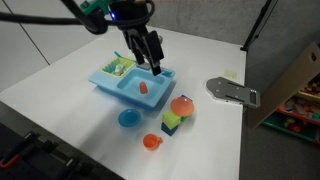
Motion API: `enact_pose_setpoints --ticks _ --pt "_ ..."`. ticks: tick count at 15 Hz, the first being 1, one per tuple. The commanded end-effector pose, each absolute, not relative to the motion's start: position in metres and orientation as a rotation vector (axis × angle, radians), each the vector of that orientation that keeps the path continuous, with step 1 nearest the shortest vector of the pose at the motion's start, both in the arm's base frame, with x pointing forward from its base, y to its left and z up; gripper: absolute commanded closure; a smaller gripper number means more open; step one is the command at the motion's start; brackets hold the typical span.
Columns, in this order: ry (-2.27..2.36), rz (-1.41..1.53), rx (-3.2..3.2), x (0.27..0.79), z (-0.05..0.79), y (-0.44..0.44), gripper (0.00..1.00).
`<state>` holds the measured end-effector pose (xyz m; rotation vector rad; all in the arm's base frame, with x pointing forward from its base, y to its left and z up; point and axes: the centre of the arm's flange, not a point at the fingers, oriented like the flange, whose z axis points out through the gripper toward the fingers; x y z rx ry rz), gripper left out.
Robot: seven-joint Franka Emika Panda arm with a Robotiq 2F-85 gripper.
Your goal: Put the orange plate on the sink
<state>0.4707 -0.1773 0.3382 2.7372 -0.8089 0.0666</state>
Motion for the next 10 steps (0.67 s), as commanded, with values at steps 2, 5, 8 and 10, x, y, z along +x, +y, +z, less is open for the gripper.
enact_pose_setpoints --ticks 2,5,8,10 --pt "-0.822 0.128 2.61 0.493 0.32 -0.197 0.0" --pt "-0.8 0.163 2.56 0.498 0.305 -0.204 0.0" --pt "-0.759 0.198 2.512 0.503 0.288 -0.208 0.0" --pt "-0.742 0.207 2.491 0.505 0.279 -0.209 0.0"
